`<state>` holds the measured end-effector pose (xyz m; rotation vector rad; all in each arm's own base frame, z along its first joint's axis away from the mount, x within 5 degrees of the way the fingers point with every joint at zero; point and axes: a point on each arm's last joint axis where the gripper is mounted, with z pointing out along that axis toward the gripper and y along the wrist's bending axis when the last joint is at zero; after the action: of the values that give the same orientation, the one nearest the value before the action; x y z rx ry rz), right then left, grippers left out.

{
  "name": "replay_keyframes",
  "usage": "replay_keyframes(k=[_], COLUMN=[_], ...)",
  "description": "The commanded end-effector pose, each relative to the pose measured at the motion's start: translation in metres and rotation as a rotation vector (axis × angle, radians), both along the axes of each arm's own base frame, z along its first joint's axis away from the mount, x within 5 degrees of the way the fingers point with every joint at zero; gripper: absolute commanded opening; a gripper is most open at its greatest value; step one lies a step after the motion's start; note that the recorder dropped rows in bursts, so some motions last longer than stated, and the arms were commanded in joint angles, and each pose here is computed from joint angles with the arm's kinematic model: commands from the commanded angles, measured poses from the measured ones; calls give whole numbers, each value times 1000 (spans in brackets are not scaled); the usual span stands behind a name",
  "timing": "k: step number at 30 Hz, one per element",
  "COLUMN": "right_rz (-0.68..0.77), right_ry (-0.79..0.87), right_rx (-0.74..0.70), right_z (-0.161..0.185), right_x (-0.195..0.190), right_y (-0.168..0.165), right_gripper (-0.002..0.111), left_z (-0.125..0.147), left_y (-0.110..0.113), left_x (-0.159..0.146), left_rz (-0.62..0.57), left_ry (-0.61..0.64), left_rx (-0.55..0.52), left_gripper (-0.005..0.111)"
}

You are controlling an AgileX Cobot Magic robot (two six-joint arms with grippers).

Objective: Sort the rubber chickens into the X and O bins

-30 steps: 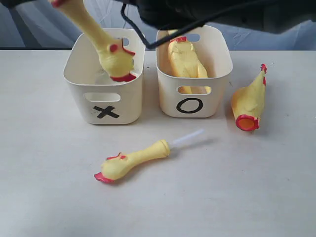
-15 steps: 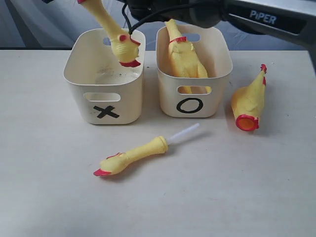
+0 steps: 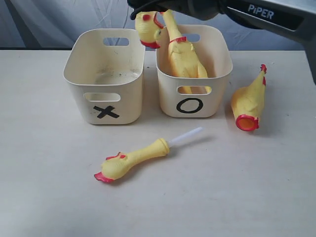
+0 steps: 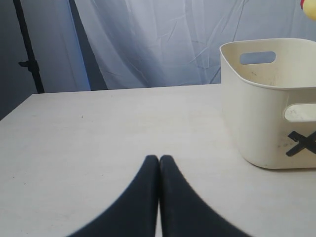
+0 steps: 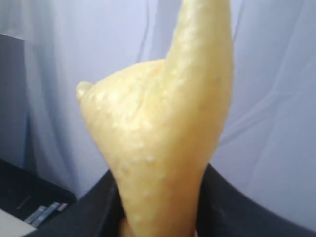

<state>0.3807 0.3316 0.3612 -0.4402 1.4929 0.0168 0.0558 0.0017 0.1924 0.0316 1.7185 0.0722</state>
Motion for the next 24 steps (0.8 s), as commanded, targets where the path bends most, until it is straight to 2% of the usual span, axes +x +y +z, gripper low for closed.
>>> replay_keyframes(k=[1,9,24], right_rz=[-168,-259,-587], right_ry=[-37,-20,-4], right_rx=[-67,-100,-137], right_z=[1,-18,-45], right_x=[9,23,34], right_y=[-17,-26,-53], right_gripper=[-1,-1,-1], left_z=[0,0,0], left_y=[0,0,0], left_x=[0,0,0], left_rz=[-5,-5,-5], left_ry=[-3,-3,-3], left_rx=[-9,-9,-9], left_gripper=[0,0,0])
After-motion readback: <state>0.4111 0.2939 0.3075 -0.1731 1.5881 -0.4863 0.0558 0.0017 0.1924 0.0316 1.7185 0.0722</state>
